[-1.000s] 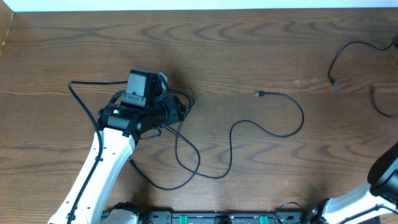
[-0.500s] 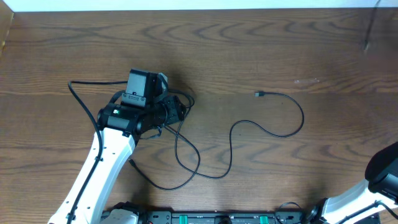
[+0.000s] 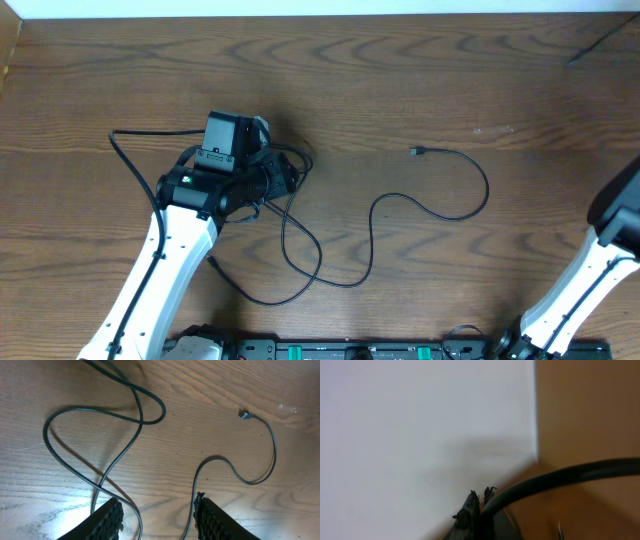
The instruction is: Untangle cables
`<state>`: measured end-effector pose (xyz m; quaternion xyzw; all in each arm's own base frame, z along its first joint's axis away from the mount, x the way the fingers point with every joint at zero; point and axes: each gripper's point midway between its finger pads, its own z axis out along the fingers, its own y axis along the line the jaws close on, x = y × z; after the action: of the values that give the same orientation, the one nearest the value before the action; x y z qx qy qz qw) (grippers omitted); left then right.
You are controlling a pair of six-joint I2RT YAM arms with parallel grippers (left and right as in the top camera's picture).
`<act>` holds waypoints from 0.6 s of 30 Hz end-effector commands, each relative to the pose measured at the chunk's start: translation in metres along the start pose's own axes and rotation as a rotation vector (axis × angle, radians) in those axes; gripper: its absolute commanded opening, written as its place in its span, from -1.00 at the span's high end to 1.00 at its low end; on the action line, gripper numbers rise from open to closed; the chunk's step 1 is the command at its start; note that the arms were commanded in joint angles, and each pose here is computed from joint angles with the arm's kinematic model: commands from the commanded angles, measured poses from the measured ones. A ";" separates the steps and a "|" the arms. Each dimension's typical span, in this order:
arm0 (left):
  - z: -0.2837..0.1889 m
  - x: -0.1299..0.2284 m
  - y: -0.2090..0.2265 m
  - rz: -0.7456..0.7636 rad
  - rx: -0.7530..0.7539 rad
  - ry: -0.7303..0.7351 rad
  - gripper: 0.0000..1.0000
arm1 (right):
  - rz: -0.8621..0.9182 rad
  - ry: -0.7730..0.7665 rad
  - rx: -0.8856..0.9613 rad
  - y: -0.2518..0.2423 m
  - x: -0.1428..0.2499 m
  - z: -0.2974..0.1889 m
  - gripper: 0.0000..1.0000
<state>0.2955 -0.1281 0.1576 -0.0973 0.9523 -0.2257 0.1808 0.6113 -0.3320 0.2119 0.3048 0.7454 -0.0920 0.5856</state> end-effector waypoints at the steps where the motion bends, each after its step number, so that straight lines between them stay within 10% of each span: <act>1: -0.003 -0.003 0.002 -0.012 -0.016 -0.017 0.02 | -0.048 0.023 0.065 -0.018 0.018 0.010 0.98; 6: -0.003 0.002 0.006 -0.029 -0.030 0.005 0.02 | -0.050 0.072 0.225 -0.067 0.044 0.018 0.62; 12: 0.000 0.003 0.007 -0.032 -0.036 0.014 -0.12 | -0.059 0.130 0.264 -0.097 0.045 0.010 -0.97; 18: 0.005 0.004 0.010 -0.037 -0.045 0.029 -0.23 | -0.292 0.257 0.226 -0.087 0.051 -0.005 -0.98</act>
<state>0.2906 -0.1254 0.1516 -0.1110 0.9558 -0.2174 0.1642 0.5414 -0.3932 0.0965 0.3362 0.8269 -0.1873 0.4101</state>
